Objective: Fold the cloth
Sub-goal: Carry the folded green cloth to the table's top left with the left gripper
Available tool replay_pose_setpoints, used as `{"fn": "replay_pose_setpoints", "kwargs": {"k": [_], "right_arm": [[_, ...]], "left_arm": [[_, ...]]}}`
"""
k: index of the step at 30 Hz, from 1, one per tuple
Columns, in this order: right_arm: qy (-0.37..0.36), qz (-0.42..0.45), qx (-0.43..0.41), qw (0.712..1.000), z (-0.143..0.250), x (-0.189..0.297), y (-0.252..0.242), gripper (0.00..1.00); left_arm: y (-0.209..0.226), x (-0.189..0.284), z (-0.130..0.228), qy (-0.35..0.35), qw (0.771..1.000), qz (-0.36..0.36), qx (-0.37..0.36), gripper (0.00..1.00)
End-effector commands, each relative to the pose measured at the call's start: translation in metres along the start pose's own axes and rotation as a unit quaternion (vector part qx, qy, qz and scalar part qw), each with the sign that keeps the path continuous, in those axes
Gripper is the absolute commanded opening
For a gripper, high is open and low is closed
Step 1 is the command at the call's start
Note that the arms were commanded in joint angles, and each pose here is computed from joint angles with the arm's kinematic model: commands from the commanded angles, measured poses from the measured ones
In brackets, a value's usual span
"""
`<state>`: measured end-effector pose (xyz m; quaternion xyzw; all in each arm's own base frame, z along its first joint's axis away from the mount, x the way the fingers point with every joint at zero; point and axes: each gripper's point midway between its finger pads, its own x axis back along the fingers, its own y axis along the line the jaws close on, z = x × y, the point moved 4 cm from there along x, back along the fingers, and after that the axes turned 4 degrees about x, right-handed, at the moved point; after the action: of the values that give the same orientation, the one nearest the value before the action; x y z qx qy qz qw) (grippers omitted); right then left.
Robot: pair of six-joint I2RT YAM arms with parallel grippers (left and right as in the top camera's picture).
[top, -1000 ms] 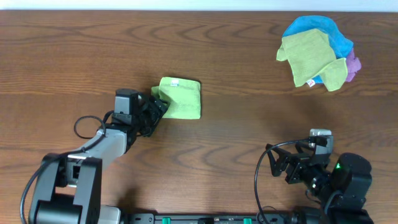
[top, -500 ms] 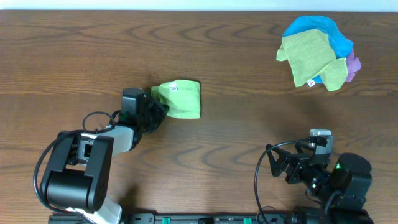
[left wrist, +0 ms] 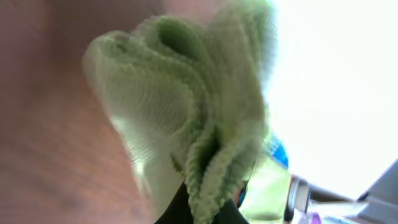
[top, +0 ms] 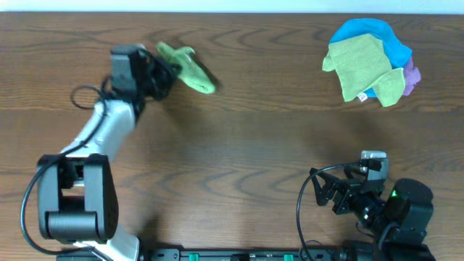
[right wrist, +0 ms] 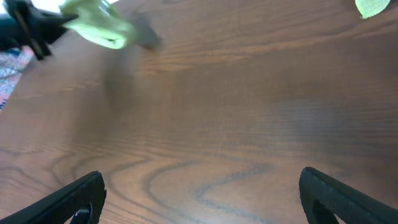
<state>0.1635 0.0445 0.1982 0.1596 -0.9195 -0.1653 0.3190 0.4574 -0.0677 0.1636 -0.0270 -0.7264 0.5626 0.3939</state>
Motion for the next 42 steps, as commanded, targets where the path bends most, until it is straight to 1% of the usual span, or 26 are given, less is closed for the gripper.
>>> {"fn": "replay_pose_setpoints", "kwargs": {"k": [1, 4, 8, 11, 13, 18, 24, 28, 33, 38, 42], "right_arm": [[0.000, -0.004, -0.009, 1.000, 0.001, 0.000, 0.000, 0.99], [0.000, -0.004, -0.009, 1.000, 0.001, 0.000, 0.000, 0.99], [0.000, -0.004, -0.009, 1.000, 0.001, 0.000, 0.000, 0.99], [0.000, -0.004, -0.009, 1.000, 0.001, 0.000, 0.000, 0.99], [0.000, -0.004, -0.009, 1.000, 0.001, 0.000, 0.000, 0.99], [0.000, -0.004, -0.009, 1.000, 0.001, 0.000, 0.000, 0.99], [0.000, -0.004, -0.009, 1.000, 0.001, 0.000, 0.000, 0.99], [0.000, -0.004, -0.009, 1.000, 0.001, 0.000, 0.000, 0.99], [0.000, -0.004, -0.009, 1.000, 0.001, 0.000, 0.000, 0.99], [0.000, -0.004, -0.009, 1.000, 0.001, 0.000, 0.000, 0.99], [0.000, -0.004, -0.009, 1.000, 0.001, 0.000, 0.000, 0.99]], "left_arm": [[-0.037, 0.012, -0.047, -0.043, 0.998, 0.011, -0.048, 0.06], [-0.054, 0.004, -0.077, -0.042, 0.998, 0.027, -0.047, 0.05], [-0.069, -0.020, -0.110, -0.020, 0.997, 0.060, -0.042, 0.05], [-0.068, -0.038, -0.125, 0.001, 0.997, 0.073, -0.027, 0.05], [-0.060, -0.051, -0.132, 0.024, 0.996, 0.079, -0.015, 0.05], [-0.021, -0.066, -0.143, 0.041, 0.998, 0.051, 0.021, 0.05], [0.024, -0.073, -0.156, 0.047, 0.998, 0.016, 0.047, 0.05], [0.051, -0.078, -0.155, 0.059, 0.997, -0.014, 0.046, 0.05], [0.072, -0.078, -0.150, 0.060, 0.996, -0.059, 0.030, 0.05], [0.079, -0.076, -0.146, 0.070, 0.995, -0.074, 0.012, 0.06], [0.086, -0.074, -0.145, 0.072, 0.993, -0.089, 0.013, 0.06]]}}
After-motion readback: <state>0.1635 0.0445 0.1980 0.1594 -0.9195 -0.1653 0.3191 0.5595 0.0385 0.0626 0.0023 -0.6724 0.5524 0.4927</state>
